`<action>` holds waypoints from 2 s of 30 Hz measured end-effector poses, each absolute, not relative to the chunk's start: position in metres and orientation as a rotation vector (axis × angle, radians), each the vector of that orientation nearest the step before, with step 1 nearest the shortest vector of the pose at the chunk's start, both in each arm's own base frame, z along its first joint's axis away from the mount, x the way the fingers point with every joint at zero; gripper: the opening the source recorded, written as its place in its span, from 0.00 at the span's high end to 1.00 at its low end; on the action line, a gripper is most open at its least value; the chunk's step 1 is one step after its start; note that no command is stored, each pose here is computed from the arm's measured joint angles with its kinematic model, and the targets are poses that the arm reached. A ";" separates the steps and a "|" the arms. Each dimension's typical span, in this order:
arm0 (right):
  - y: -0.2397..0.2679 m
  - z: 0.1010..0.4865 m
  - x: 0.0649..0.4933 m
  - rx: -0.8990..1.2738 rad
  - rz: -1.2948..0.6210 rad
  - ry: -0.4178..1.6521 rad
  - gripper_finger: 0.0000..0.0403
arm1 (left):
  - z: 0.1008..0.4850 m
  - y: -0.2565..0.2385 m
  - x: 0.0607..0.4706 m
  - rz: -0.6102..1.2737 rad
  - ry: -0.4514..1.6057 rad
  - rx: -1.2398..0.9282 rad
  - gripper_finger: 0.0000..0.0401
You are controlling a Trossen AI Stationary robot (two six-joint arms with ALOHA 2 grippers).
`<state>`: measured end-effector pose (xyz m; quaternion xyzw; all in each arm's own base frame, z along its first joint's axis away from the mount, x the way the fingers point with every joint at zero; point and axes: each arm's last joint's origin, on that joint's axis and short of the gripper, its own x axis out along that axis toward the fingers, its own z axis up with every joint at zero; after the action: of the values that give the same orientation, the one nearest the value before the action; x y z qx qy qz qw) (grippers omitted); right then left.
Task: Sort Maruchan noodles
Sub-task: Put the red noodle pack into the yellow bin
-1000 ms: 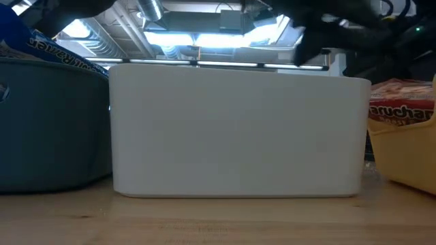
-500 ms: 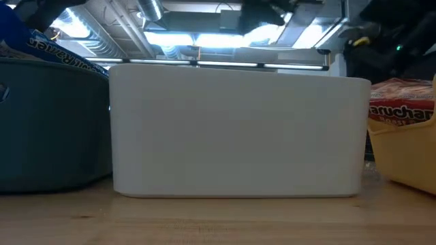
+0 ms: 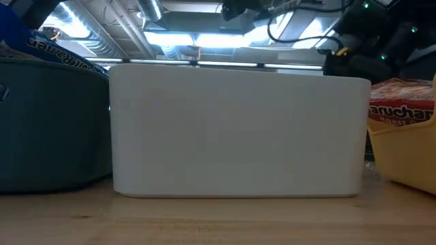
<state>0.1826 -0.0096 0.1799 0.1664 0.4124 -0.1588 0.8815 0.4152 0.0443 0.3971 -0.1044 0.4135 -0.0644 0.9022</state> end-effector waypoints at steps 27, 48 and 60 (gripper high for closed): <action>-0.018 0.209 0.187 0.539 -0.742 0.673 0.27 | 0.218 0.082 0.432 -0.193 0.985 -0.029 0.53; -0.018 0.207 0.185 0.520 -0.747 0.698 0.27 | 0.164 0.045 0.450 0.012 1.011 -0.160 0.28; -0.017 0.206 0.184 0.513 -0.721 0.738 0.27 | 0.141 0.027 0.460 0.101 1.009 -0.068 0.28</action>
<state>0.1840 -0.0172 0.2057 0.2427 0.3487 -0.3411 0.8386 0.4596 0.0274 0.1411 -0.0326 0.4830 0.0481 0.8737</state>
